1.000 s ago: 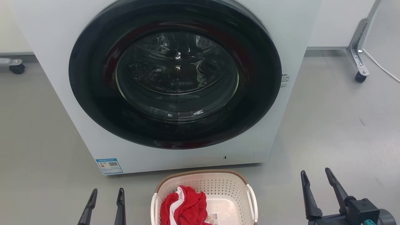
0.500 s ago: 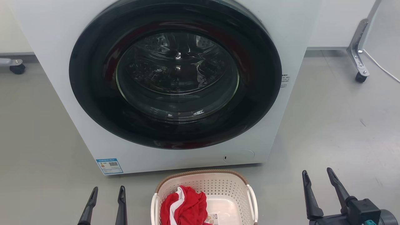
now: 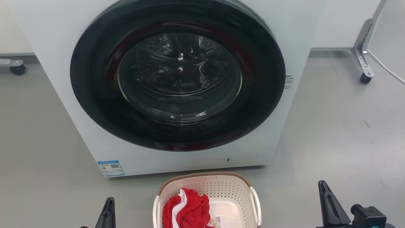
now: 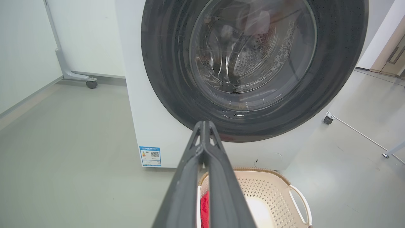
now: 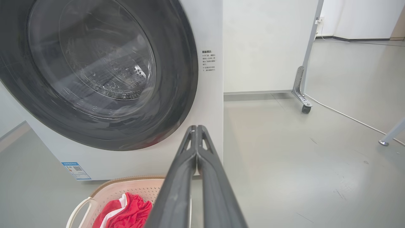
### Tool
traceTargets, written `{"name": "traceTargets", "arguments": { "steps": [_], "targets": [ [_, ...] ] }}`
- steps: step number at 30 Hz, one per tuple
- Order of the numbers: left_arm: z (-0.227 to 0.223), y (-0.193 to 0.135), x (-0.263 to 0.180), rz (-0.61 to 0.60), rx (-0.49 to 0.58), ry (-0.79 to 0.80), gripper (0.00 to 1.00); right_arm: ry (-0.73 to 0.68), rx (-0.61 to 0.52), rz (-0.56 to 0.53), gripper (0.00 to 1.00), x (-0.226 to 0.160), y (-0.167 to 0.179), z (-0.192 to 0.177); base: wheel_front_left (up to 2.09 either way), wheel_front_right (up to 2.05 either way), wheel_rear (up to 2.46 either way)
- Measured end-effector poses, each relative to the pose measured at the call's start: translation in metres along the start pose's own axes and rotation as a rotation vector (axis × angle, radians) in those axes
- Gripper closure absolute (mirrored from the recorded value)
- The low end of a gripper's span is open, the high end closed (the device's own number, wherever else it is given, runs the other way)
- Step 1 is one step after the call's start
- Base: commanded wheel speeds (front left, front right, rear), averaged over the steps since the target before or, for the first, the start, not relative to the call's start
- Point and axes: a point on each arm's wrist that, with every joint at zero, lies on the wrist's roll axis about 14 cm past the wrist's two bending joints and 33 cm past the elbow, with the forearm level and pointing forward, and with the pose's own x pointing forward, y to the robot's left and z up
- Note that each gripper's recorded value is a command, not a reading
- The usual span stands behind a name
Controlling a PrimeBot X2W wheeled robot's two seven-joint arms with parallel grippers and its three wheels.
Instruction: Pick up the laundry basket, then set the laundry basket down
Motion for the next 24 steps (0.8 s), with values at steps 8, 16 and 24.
{"name": "traceTargets", "arguments": {
  "steps": [8, 16, 24],
  "targets": [
    [-0.005, 0.007, 0.003, 0.024, -0.115, 0.033, 1.00, 0.036, 0.122, -0.038, 1.00, 0.002, -0.009, -0.005, 0.00, 0.00, 0.00],
    [-0.010, 0.011, 0.007, 0.041, -0.233, 0.064, 1.00, 0.063, 0.252, -0.067, 1.00, 0.006, -0.016, -0.008, 0.00, 0.00, 0.00],
    [-0.012, 0.016, 0.011, 0.056, -0.341, 0.082, 1.00, 0.087, 0.377, -0.095, 1.00, 0.007, -0.022, -0.013, 0.00, 0.00, 0.00]
  ]
}}
